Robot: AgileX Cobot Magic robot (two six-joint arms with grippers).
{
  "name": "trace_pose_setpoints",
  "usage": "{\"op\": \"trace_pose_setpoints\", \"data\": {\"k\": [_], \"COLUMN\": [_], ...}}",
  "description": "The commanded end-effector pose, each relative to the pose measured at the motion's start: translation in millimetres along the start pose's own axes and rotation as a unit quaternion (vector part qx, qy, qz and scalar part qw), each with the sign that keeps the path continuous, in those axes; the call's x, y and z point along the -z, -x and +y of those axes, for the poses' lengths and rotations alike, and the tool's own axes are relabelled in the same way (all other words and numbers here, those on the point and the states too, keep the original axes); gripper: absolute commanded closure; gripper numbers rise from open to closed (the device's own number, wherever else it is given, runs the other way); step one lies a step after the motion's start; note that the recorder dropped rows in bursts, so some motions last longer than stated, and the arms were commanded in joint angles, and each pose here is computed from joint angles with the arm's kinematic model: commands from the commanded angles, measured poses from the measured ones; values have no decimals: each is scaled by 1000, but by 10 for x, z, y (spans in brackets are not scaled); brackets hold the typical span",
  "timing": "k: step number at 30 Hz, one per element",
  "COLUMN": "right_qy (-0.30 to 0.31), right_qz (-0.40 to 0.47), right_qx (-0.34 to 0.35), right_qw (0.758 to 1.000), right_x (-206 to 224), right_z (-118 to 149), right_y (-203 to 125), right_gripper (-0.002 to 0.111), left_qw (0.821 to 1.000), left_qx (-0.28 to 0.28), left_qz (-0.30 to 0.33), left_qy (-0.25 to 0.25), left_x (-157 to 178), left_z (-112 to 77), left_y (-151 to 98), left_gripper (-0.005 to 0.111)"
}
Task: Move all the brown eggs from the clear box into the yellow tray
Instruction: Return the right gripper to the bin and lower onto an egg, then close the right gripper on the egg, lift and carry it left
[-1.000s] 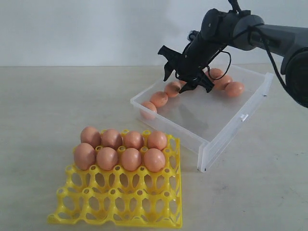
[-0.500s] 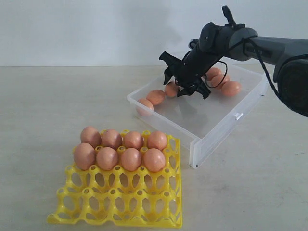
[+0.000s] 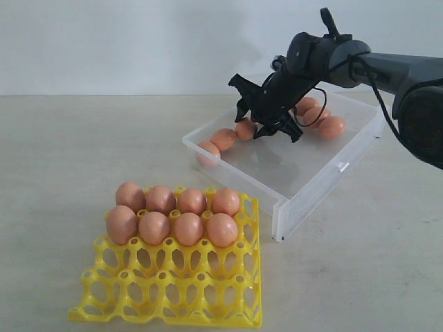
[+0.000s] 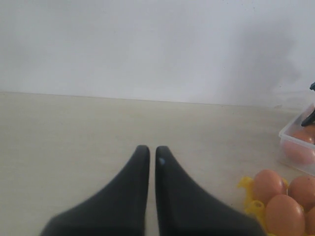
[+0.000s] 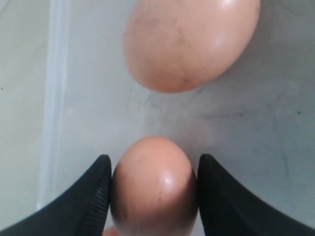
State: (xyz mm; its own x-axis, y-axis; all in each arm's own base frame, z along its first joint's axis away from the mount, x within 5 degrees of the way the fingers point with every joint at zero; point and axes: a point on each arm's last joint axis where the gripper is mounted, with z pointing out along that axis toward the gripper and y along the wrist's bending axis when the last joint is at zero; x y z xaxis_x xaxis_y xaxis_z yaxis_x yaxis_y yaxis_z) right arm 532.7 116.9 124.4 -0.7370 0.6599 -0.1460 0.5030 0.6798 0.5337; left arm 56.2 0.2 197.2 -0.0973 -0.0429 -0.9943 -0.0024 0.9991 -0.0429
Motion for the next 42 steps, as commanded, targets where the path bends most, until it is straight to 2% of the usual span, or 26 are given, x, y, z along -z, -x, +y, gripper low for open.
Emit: {"op": "trace_pose_setpoints", "data": {"k": [1,4,7,11,12,15,17,19,23,27,30,32,39,40,42], "right_qy": [-28,-45,-92,-151,-149,-111,-100,-122,-144,-85,-24,0,59,71,109], "right_qz": [16,-13,-77,-191,-210,-232,-248,-268,-264,-233,-208,-186,-84,-73,-34], "right_qx": [68,125,179,240,248,225,242,269,274,349,430,456,515,532,590], "right_qw": [997,991,977,940,934,940,933,917,914,904,878,870,851,840,800], "right_x": [49,227,514,926,1014,1192,1290,1362,1475,1619,1728,1771,1773,1790,1797], "right_z": [-53,25,153,415,496,683,793,821,778,828,842,787,255,212,121], "right_y": [-3,35,77,37,0,-118,-195,-211,-171,-211,-326,-377,-592,-665,-906], "right_gripper": [108,108,108,108,108,108,108,108,108,108,108,108,108,108,108], "left_qw": [1000,1000,1000,1000,1000,1000,1000,1000,1000,1000,1000,1000,1000,1000,1000], "left_qx": [0,0,0,0,0,0,0,0,0,0,0,0,0,0,0], "left_qz": [-3,-3,-3,-3,-3,-3,-3,-3,-3,-3,-3,-3,-3,-3,-3], "left_qy": [2,2,2,2,2,2,2,2,2,2,2,2,2,2,2], "left_x": [1,1,1,1,1,1,1,1,1,1,1,1,1,1,1], "left_z": [3,3,3,3,3,3,3,3,3,3,3,3,3,3,3], "left_y": [-3,-3,-3,-3,-3,-3,-3,-3,-3,-3,-3,-3,-3,-3,-3], "left_gripper": [103,103,103,103,103,103,103,103,103,103,103,103,103,103,103]}}
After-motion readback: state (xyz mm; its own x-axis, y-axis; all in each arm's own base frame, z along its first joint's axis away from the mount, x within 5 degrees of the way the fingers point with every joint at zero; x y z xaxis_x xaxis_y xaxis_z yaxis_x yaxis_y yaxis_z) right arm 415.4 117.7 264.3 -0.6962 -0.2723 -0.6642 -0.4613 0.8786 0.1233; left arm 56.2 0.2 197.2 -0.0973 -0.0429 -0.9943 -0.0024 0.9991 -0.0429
